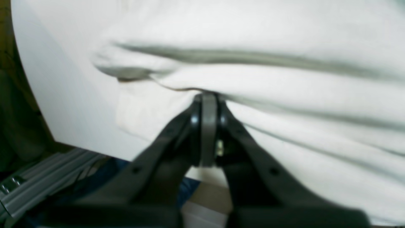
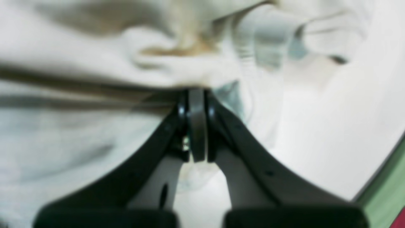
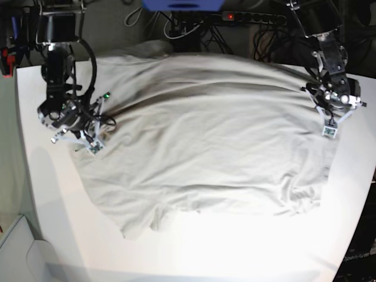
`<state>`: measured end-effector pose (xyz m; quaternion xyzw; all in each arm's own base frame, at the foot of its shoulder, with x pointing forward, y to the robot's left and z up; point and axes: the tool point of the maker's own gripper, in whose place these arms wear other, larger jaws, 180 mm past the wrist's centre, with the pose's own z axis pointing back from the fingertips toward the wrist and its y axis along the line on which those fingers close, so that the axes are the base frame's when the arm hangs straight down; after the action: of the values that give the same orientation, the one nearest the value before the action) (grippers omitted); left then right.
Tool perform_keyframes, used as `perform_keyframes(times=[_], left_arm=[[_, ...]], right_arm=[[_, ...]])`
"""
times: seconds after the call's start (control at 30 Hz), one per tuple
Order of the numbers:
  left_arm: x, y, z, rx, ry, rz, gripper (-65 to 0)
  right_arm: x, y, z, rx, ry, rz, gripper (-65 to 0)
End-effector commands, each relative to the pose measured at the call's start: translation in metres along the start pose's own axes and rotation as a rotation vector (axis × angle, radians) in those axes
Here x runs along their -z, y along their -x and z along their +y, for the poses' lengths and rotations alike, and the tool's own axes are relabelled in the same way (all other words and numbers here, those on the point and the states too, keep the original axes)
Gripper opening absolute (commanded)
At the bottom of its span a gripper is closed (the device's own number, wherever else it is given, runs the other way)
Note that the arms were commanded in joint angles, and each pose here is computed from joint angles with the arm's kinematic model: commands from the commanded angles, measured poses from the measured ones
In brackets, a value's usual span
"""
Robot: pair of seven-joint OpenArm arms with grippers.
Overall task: Layout the t-shirt on the table in an organized manner, then fold the t-shirt properly
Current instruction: 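Pull both grippers outward and release the shirt edges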
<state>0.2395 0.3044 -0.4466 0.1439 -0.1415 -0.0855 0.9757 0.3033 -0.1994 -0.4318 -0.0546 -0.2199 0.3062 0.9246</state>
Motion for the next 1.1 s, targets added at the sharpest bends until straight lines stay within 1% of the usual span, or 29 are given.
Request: perform_keyframes(times=[0.0,0.13,0.23,0.43,0.53,0.7,0.73,0.87,0.97,1.07], left_arm=[[0.007,-0.002,-0.049,-0.007,0.167,-0.015,-65.0],[0.006,-0.007,-0.049,-0.010,0.169,-0.004,-65.0],[0.004,-0.013,-0.049,-0.015,0.172,-0.013,-65.0],[0.001,-0.018,-0.045,-0.020,0.163,-0.029,-65.0],[-0.010,-0.028,-0.039,-0.021,0.138,-0.064,-64.9],[-0.036,-0.043,-0.026,-0.005,0.079,-0.099,-64.6],[-0.042,-0.046,-0.023,-0.003,0.064,-0.105,-64.6],[-0.069,-0.052,-0.012,-0.009,0.004,-0.130,-64.5],[-0.088,-0.048,-0.002,-0.004,-0.048,-0.135,-64.5],[-0.098,-0.039,0.003,0.006,-0.082,-0.133,-63.4]], right_arm=[[0.004,0.010,-0.008,-0.009,0.008,0.063,-65.0],[0.014,-0.010,-0.031,0.017,0.009,0.050,-65.0],[0.018,-0.031,-0.045,0.035,0.008,0.015,-65.0],[0.015,-0.062,-0.081,0.056,0.036,-0.020,-65.0],[0.009,-0.083,-0.098,0.062,0.056,-0.076,-65.0],[-0.005,-0.110,-0.121,0.063,0.093,-0.130,-65.0],[-0.008,-0.112,-0.124,0.062,0.101,-0.135,-65.0],[-0.031,-0.109,-0.144,0.040,0.181,-0.119,-65.0],[-0.046,-0.099,-0.142,0.015,0.231,-0.089,-64.8],[-0.060,-0.085,-0.129,-0.020,0.272,-0.072,-60.2]])
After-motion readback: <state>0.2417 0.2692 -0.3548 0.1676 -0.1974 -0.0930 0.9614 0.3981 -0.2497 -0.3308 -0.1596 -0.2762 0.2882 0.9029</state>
